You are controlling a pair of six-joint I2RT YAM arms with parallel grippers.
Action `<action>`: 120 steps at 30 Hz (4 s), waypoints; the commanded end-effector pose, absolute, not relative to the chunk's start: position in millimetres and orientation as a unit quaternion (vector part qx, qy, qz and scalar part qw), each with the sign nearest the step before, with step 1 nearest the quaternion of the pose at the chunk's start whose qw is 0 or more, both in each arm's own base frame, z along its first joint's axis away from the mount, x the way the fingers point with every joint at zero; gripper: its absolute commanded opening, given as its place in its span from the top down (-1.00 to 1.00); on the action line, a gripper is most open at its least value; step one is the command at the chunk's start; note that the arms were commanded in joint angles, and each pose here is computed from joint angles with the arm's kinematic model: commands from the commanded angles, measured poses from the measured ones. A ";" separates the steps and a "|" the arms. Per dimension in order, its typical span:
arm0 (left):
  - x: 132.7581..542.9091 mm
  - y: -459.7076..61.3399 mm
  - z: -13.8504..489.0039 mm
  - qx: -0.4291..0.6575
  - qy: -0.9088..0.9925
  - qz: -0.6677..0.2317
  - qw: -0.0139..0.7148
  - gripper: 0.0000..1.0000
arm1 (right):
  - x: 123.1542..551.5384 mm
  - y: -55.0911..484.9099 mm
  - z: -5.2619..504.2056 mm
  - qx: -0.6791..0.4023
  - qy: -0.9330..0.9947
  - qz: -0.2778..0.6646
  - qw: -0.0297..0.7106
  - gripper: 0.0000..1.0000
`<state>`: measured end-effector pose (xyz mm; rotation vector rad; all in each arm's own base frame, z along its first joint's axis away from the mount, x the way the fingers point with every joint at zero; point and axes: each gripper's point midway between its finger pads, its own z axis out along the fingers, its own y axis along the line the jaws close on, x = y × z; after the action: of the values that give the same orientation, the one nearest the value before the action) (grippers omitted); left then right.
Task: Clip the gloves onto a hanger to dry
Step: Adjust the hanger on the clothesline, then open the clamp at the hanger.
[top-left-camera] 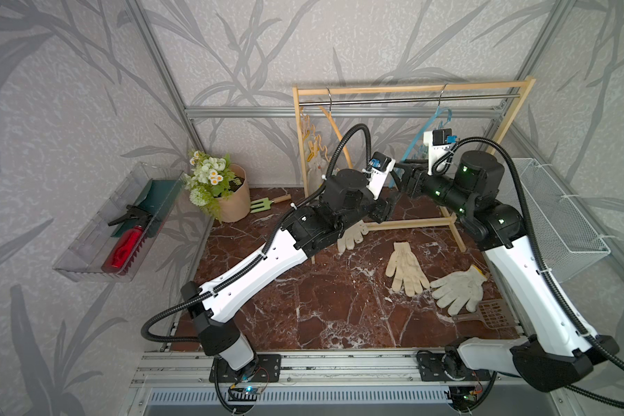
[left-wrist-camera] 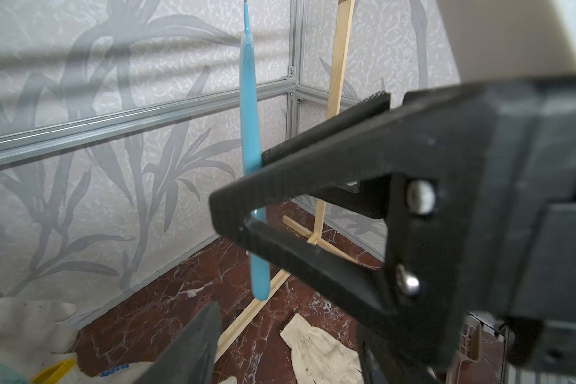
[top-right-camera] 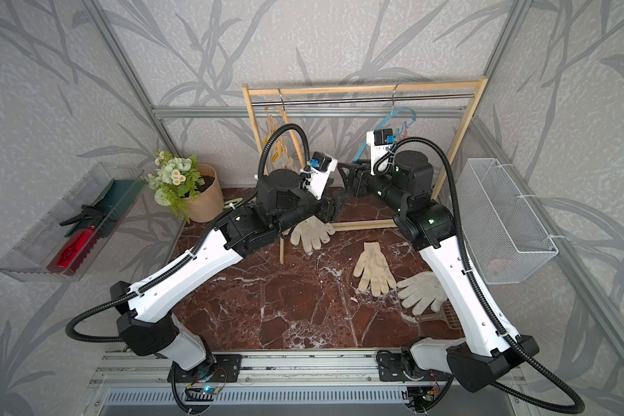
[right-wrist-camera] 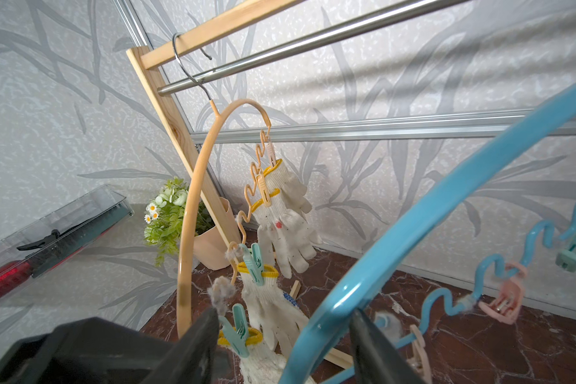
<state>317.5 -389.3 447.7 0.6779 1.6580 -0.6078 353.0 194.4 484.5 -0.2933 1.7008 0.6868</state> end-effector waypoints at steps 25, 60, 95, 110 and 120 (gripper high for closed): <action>408.5 -358.9 455.3 0.210 0.724 -0.192 0.629 0.20 | 362.0 126.6 485.3 -0.069 0.724 0.286 0.624 -0.52; 407.9 -299.2 484.9 0.213 0.700 -0.070 0.678 1.00 | 424.9 71.6 450.4 -0.016 0.756 0.207 0.621 -0.52; 412.7 -294.9 481.6 0.230 0.699 -0.049 0.676 0.99 | 515.4 -7.7 413.8 -0.046 0.779 0.107 0.616 -0.31; 412.0 -293.2 479.1 0.227 0.702 -0.053 0.673 0.99 | 538.2 -6.8 405.2 -0.051 0.787 0.123 0.602 -0.19; 410.1 -291.7 480.8 0.225 0.701 -0.058 0.675 0.99 | 546.6 -12.0 402.1 -0.047 0.790 0.111 0.601 -0.13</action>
<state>417.9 -302.0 459.3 0.5411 1.6168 -0.1035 545.7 -8.8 391.7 -0.1061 1.8493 0.2758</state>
